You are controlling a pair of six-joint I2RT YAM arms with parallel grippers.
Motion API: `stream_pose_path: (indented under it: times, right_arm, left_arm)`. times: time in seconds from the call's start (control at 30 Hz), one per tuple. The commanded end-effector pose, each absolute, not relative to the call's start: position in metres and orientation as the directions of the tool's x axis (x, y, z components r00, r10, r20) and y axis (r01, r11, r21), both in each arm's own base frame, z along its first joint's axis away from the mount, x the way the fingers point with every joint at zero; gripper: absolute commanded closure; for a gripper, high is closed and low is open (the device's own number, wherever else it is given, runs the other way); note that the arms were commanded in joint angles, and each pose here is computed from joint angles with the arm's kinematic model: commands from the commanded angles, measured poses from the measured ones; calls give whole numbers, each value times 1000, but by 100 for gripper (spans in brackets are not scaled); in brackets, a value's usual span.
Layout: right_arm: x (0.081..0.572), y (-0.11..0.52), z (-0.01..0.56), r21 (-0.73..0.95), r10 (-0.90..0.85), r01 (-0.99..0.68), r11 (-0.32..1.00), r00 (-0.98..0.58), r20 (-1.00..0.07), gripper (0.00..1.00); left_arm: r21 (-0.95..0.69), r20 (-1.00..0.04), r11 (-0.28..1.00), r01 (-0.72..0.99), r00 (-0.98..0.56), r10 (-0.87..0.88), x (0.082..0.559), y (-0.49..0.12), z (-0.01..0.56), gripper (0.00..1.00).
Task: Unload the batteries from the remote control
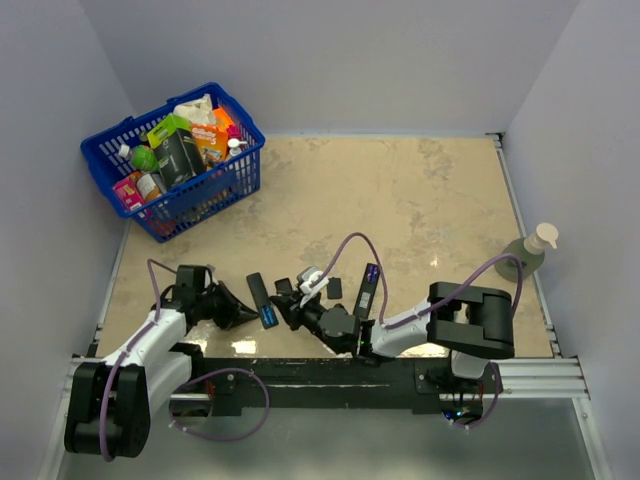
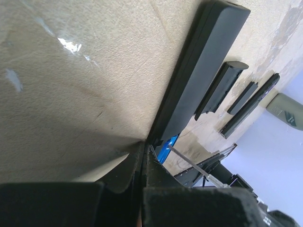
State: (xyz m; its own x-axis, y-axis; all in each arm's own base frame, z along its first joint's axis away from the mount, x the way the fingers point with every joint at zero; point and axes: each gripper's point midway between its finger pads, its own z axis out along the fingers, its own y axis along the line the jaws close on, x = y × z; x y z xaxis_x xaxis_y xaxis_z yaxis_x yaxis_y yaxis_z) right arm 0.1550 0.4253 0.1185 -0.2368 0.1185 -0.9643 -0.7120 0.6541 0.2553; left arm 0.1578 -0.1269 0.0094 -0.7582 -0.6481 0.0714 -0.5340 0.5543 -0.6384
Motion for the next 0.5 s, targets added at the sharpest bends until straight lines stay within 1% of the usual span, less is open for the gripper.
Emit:
stream_pose_path:
  times: [0.0,0.47]
  right_arm:
    - [117,397,21,331,-108,-735,592,-479,-871,100]
    - [126,389,22,411,-37,-695,590,-532,-846,100]
  left_arm:
    - [-580,80,578,-575,-746,-661,144,-122,-11,100]
    - [-570,64,590,-572,-747,-662,144,-121,-14,100]
